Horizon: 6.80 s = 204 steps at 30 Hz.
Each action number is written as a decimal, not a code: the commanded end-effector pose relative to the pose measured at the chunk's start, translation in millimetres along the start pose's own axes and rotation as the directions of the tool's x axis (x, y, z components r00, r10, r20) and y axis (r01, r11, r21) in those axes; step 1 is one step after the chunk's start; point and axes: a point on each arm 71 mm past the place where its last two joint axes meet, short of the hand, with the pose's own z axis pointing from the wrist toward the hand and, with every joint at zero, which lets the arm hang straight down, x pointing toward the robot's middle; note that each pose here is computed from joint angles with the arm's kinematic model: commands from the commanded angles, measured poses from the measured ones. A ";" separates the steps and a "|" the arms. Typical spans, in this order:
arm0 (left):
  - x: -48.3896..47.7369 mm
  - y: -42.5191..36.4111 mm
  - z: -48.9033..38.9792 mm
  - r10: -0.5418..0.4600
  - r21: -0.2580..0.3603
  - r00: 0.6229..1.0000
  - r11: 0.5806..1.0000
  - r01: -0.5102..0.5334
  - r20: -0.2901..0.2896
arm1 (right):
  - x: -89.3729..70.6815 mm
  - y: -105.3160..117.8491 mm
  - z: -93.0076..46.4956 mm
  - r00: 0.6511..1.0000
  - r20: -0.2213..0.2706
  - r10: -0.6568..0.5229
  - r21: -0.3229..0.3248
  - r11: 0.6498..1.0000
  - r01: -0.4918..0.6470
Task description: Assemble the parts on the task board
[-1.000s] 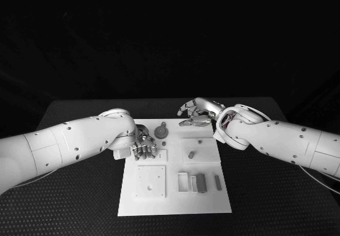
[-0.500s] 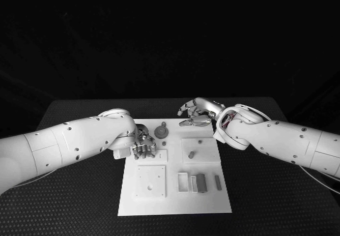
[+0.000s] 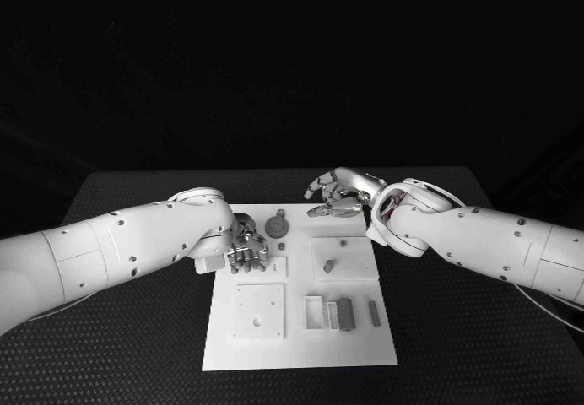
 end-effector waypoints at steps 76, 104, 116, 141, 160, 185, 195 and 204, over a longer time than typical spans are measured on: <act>-10.0 9.9 -13.1 -0.034 0.036 0.999 0.999 0.033 0.030 | -1.9 -8.1 -0.7 1.000 -0.009 0.003 0.020 1.000 -0.003; -80.9 37.6 -32.5 -0.048 -0.037 0.962 0.997 0.060 0.269 | -4.2 -13.5 -0.5 1.000 0.003 0.004 0.035 0.999 -0.004; -93.8 27.7 -21.3 0.075 -0.100 0.941 0.994 -0.044 0.331 | -3.2 -12.6 0.9 1.000 0.001 0.012 0.035 0.999 -0.012; -89.1 25.3 -2.9 0.123 -0.121 0.953 0.988 -0.093 0.276 | -1.9 -9.0 1.9 1.000 -0.001 0.016 0.027 1.000 -0.016; -78.2 20.8 7.7 0.122 -0.101 0.962 0.990 -0.100 0.242 | -1.0 -8.5 2.5 1.000 -0.009 0.017 0.029 0.999 -0.016; -75.0 21.4 10.5 0.109 -0.093 0.970 0.992 -0.091 0.217 | -0.5 -7.9 3.0 1.000 -0.011 0.017 0.028 0.999 -0.017; -71.0 23.1 14.9 0.100 -0.088 0.970 0.993 -0.082 0.220 | -0.3 -7.8 3.4 1.000 -0.012 0.018 0.028 0.999 -0.017; -70.4 23.2 15.6 0.088 -0.080 0.972 0.994 -0.072 0.219 | -0.1 -7.5 3.4 1.000 -0.013 0.018 0.027 0.999 -0.018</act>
